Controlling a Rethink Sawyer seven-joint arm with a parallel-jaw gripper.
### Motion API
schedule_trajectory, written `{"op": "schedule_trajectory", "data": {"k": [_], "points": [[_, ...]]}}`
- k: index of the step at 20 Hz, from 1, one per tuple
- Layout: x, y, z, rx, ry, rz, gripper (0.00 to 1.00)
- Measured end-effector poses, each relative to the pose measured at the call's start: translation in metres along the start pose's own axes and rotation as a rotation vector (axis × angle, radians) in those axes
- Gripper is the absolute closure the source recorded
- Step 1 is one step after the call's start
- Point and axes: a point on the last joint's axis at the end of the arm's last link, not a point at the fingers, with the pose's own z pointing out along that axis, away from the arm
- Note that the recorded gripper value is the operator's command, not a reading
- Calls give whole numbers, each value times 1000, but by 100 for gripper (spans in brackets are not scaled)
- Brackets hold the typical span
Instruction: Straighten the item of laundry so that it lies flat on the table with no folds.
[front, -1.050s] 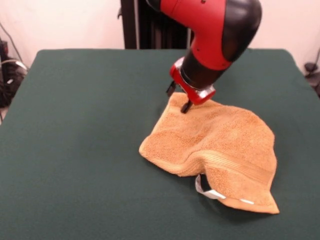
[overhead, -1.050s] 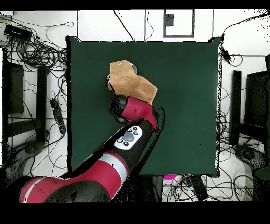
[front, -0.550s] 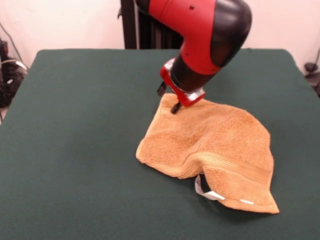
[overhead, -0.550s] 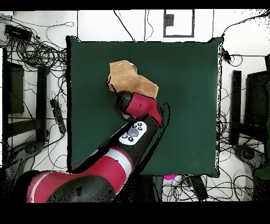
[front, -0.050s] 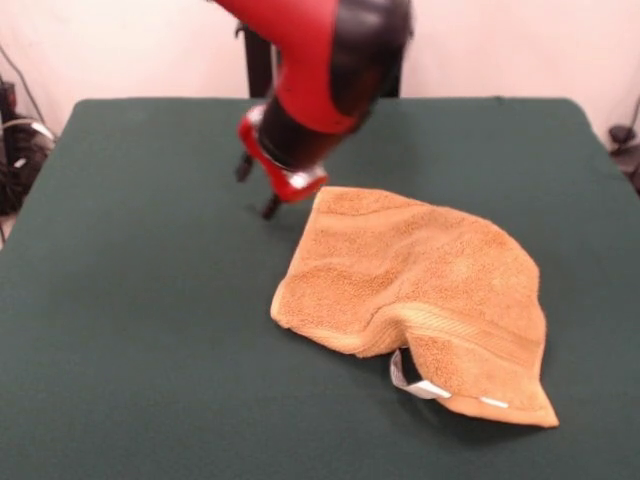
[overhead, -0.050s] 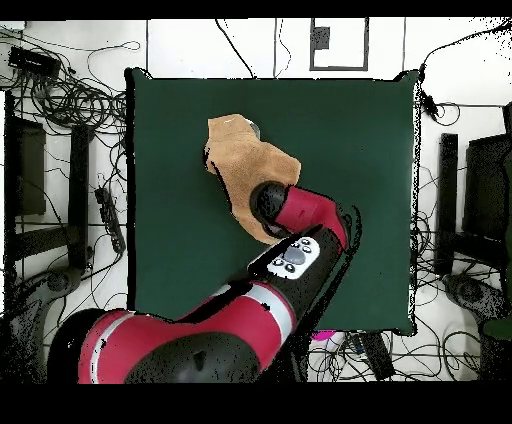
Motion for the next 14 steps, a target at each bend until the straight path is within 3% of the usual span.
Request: {"op": "schedule_trajectory", "data": {"k": [2, 6, 14], "points": [[-14, -31, 7, 4, -18, 25, 0], [-17, -59, 6, 7, -11, 50, 0], [12, -54, -21, -67, 48, 45, 0]]}}
